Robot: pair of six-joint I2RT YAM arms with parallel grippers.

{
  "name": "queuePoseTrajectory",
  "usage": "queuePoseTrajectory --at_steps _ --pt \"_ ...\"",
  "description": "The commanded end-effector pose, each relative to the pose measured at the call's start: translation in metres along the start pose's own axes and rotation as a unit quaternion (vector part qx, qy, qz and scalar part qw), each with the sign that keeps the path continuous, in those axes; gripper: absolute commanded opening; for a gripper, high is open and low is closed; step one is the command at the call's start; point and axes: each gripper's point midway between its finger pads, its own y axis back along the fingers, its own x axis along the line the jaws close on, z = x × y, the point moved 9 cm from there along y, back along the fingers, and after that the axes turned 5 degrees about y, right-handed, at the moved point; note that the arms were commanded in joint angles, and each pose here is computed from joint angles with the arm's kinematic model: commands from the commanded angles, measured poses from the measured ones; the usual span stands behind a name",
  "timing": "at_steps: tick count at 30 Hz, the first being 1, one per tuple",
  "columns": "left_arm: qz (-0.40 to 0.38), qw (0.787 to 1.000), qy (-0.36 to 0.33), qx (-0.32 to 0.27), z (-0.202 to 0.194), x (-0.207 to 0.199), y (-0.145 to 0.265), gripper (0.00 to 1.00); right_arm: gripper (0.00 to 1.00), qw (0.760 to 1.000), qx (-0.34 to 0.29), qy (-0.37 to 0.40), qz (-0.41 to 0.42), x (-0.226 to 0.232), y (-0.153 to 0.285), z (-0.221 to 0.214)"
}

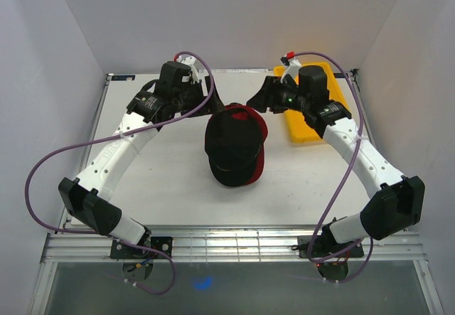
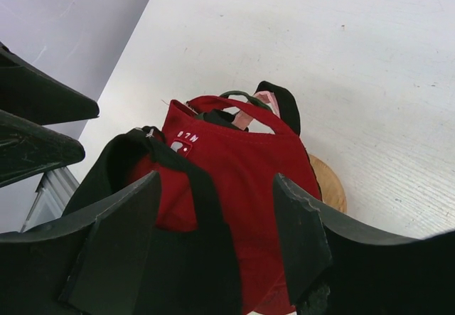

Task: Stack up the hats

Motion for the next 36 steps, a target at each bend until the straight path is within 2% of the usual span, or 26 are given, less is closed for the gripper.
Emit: queuePoseTrajectory --at_steps 1,13,23,27,31,36 --pt "-0.018 0.999 -0.004 -0.032 0.010 -0.007 0.023 0.86 0.70 1.000 -0.019 0.013 0.019 0.011 0.016 0.008" --pt "-0.014 0.999 -0.012 -0.043 0.014 -0.009 0.031 0.87 0.73 0.999 -0.021 0.028 -0.023 0.010 0.039 0.001" --pt "-0.014 0.999 -0.015 -0.044 0.013 -0.008 0.037 0.87 0.73 1.000 -0.009 0.025 -0.017 0.013 0.052 -0.015" --pt "-0.013 0.999 -0.019 -0.047 0.012 -0.007 0.043 0.87 0.77 0.999 -0.020 0.022 -0.020 0.015 0.065 -0.016" --pt "-0.009 0.998 -0.029 -0.061 0.010 -0.004 0.056 0.87 0.89 0.998 -0.038 0.010 -0.047 0.019 0.091 -0.014" --pt "-0.003 0.996 -0.040 -0.074 0.004 0.001 0.078 0.88 0.89 0.993 -0.033 -0.003 -0.110 0.017 0.116 -0.023"
